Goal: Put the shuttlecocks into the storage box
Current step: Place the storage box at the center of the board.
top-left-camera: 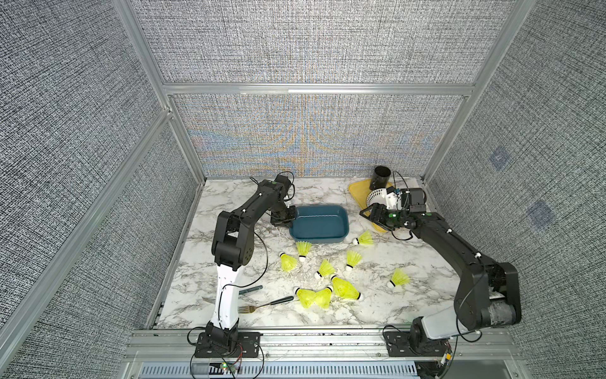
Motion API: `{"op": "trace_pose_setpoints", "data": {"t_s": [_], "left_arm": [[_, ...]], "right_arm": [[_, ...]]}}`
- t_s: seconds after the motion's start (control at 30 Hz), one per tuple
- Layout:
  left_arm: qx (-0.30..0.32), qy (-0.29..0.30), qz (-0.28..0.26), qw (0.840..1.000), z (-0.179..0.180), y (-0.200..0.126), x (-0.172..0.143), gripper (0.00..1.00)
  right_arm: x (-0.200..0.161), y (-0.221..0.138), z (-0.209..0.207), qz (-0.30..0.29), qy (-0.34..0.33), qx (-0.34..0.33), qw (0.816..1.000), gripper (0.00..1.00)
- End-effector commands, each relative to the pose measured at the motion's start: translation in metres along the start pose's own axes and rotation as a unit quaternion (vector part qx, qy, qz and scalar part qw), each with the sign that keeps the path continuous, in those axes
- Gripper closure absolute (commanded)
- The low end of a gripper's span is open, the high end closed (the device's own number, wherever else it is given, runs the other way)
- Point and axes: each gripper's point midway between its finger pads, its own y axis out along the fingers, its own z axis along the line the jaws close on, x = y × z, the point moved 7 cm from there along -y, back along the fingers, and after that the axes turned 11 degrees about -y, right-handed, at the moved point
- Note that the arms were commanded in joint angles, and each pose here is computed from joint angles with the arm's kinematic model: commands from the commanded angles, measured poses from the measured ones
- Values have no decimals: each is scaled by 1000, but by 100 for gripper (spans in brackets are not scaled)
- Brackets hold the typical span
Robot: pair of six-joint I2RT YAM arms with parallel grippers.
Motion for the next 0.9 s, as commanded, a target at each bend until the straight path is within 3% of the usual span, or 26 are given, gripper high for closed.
{"op": "trace_pose_setpoints", "data": {"t_s": [0.0,0.13,0.27,0.47,0.57,0.87], "left_arm": [[-6,-4,-6,1000,-2,0,2,95],[3,0,-17,1000,-2,-5,4,64],[8,3,-28,1000,-2,-10,5,41],[7,6,-52,999,-8,-28,6,35],[2,15,-77,997,-14,-47,3,1],[-36,56,-139,988,-48,-91,-41,1]], "right_arm": [[-7,-3,-9,3,12,-40,999,28],[-14,-3,-20,11,21,-53,998,31],[-12,-8,-30,14,12,-81,997,32],[-12,-8,-39,27,3,-99,995,34],[-14,-6,-42,34,-2,-101,994,34],[-15,4,-44,61,-19,-86,994,37]]}}
